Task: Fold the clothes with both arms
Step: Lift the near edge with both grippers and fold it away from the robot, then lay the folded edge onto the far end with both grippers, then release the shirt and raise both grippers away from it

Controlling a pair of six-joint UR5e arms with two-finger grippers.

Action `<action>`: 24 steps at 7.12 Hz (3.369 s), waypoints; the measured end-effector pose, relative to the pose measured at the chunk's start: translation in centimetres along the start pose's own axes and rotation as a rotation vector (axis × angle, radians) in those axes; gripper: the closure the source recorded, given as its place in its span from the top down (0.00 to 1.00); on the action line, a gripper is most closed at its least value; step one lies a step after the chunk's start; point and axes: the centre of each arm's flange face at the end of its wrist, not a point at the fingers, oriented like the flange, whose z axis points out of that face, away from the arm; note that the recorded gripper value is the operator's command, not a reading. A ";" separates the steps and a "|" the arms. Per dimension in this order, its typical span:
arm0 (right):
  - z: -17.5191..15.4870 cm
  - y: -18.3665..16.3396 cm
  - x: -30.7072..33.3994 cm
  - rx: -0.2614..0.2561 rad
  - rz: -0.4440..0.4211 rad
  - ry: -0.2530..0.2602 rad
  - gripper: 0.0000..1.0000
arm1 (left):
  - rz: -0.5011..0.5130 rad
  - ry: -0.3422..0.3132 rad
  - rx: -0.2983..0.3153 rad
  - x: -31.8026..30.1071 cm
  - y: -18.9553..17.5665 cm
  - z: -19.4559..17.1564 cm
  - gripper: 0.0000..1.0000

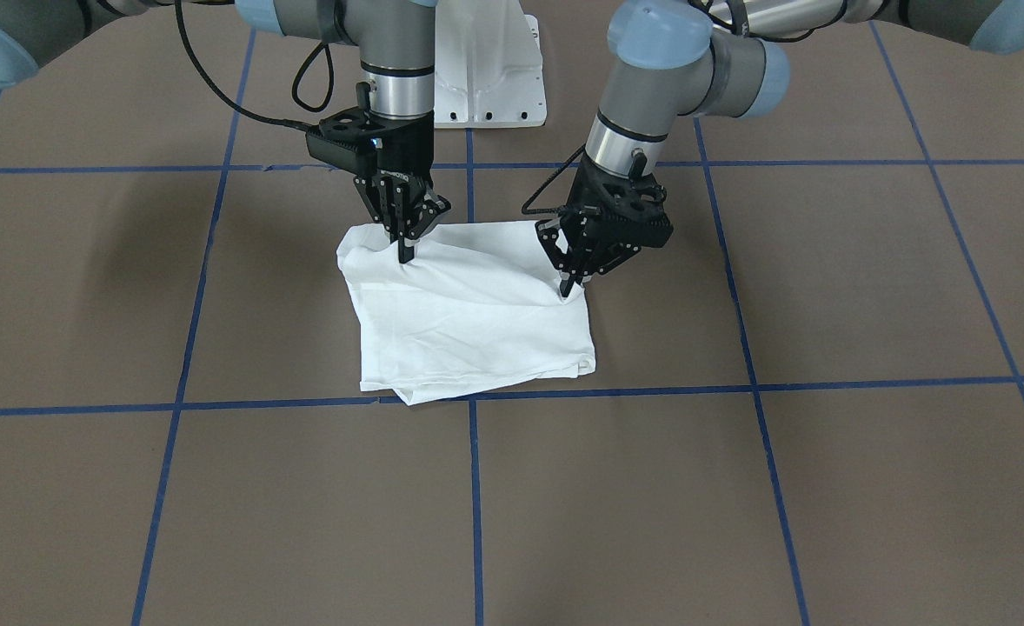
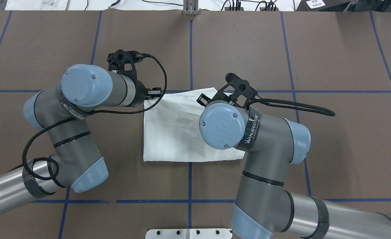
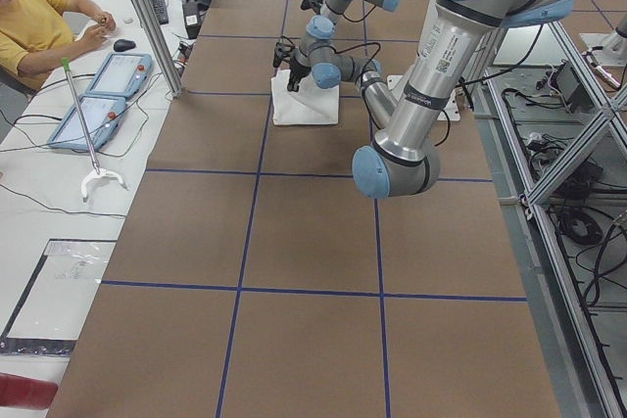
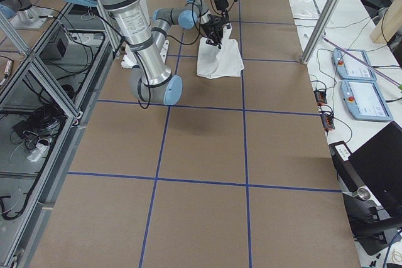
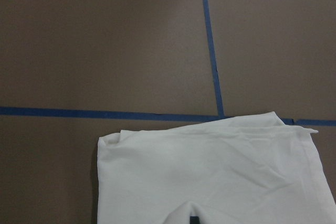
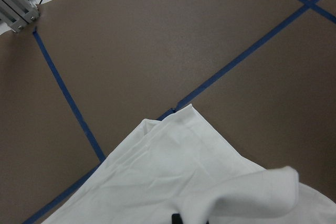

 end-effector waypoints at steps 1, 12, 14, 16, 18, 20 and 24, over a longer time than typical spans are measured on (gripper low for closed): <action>2.3 0.4 -0.7 0.004 -0.010 -0.004 0.00 | 0.003 -0.013 0.000 -0.6 -0.3 2.4 0.00; 9.3 2.5 -3.7 0.019 -0.199 0.041 1.00 | 0.218 0.041 0.017 -3.6 -0.6 3.5 1.00; 11.1 2.9 -4.5 0.034 -0.221 0.073 1.00 | 0.227 0.044 0.010 -3.8 -0.5 3.3 1.00; 14.1 2.0 -3.8 0.058 -0.292 0.132 1.00 | 0.226 0.045 0.010 -3.9 -0.5 3.3 1.00; 17.2 -1.8 -3.3 0.095 -0.367 0.201 1.00 | 0.220 0.045 0.010 -3.8 -0.5 3.3 1.00; 19.3 -7.9 -2.9 0.127 -0.413 0.261 1.00 | 0.213 0.041 0.004 -3.8 -0.2 3.6 1.00; 15.0 -11.5 -4.7 0.017 -0.407 0.169 1.00 | 0.136 -0.001 -0.025 -2.3 0.2 7.2 1.00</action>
